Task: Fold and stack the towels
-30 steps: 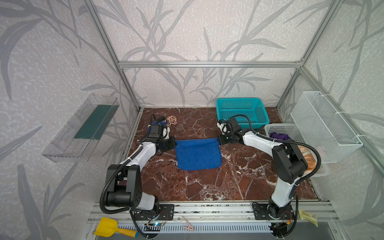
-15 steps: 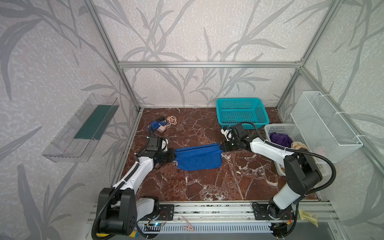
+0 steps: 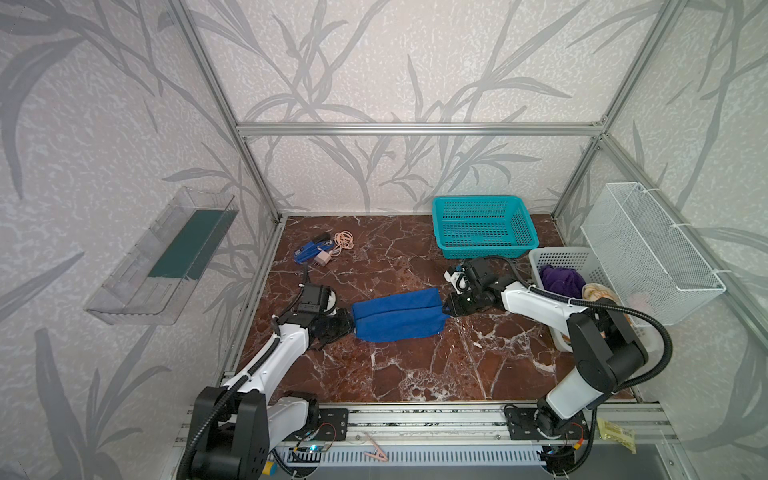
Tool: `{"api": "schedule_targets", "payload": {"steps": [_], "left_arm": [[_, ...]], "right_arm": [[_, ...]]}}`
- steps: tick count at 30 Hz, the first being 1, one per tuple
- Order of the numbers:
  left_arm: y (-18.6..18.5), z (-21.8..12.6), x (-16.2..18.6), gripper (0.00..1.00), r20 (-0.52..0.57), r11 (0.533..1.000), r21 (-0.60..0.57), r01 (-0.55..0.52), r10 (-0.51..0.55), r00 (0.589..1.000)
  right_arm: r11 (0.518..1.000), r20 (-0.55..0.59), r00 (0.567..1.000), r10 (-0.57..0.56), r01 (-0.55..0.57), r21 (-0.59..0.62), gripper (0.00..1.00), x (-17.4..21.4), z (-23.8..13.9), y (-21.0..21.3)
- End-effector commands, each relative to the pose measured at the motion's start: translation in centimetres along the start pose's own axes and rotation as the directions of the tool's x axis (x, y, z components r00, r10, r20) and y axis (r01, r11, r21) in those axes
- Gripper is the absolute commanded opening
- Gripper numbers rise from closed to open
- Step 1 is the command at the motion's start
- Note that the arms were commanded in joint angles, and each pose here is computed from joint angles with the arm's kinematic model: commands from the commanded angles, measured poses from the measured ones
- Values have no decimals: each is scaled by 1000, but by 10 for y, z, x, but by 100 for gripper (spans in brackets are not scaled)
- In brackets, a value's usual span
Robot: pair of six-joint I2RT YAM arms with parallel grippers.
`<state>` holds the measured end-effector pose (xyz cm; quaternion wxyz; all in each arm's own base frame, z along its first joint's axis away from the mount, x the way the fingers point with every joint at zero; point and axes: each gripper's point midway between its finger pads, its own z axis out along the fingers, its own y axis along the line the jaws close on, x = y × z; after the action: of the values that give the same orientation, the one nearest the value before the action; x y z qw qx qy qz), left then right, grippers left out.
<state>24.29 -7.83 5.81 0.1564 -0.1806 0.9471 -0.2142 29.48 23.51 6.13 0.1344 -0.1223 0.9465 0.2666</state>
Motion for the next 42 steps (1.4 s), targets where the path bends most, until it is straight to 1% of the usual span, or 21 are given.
{"api": "schedule_targets", "payload": {"steps": [1, 3, 6, 9, 11, 13, 14, 17, 19, 22, 24, 27, 28, 33, 37, 42], "left_arm": [[10, -16, -12, 43, 42, 994, -106, 0, 5, 999], [7, -27, -20, 46, 76, 992, -122, -16, 26, 997], [0, -39, -34, 47, 138, 992, -119, -37, 53, 989], [-17, -44, -44, 38, 169, 993, -89, -80, 95, 981], [-39, -42, -44, 33, 159, 981, -101, -166, 181, 971], [-62, -32, -40, 30, 123, 963, -107, -249, 262, 957], [-71, -26, -38, 30, 103, 956, -107, -275, 286, 953], [-82, -4, -38, 29, 56, 956, -106, -273, 280, 958], [-84, 14, -40, 33, 41, 959, -109, -262, 268, 963], [-78, 36, -39, 39, -2, 957, -142, -254, 256, 967], [-70, 46, -34, 43, -44, 951, -169, -257, 254, 966], [-56, 51, -22, 52, -107, 942, -206, -265, 248, 963], [-52, 50, -17, 53, -122, 939, -215, -269, 248, 961], [-32, 35, 9, 54, -152, 937, -231, -262, 231, 961], [-23, 24, 32, 54, -154, 947, -209, -243, 214, 965], [-10, 12, 55, 53, -161, 950, -218, -223, 190, 969]], "right_arm": [[1000, -13, 1000, 3, -3, 0, 45, 11, -18, 5], [1000, -8, 1000, -5, 5, 15, 51, 14, -29, 6], [998, 24, 999, -25, 24, 50, 55, 9, -47, 7], [997, 50, 998, -47, 43, 67, 55, -2, -52, 10], [998, 49, 998, -48, 45, 54, 54, -12, -46, 13], [998, 39, 998, -51, 50, 34, 53, -22, -35, 19], [998, 29, 998, -61, 61, 23, 53, -27, -28, 24], [996, -9, 996, -88, 88, 10, 51, -39, -4, 33], [996, -50, 995, -87, 88, 4, 49, -45, 13, 36], [997, -107, 991, -80, 81, 2, 47, -41, 29, 35], [997, -144, 987, -77, 78, 5, 47, -32, 35, 32], [998, -189, 980, -65, 66, -4, 47, -15, 37, 30], [998, -199, 978, -65, 64, -11, 47, -8, 36, 30], [998, -235, 970, -66, 60, -35, 48, 17, 27, 37], [996, -257, 964, -69, 53, -68, 48, 36, 21, 46], [992, -276, 954, -113, 90, -93, 48, 60, 15, 55]]}}
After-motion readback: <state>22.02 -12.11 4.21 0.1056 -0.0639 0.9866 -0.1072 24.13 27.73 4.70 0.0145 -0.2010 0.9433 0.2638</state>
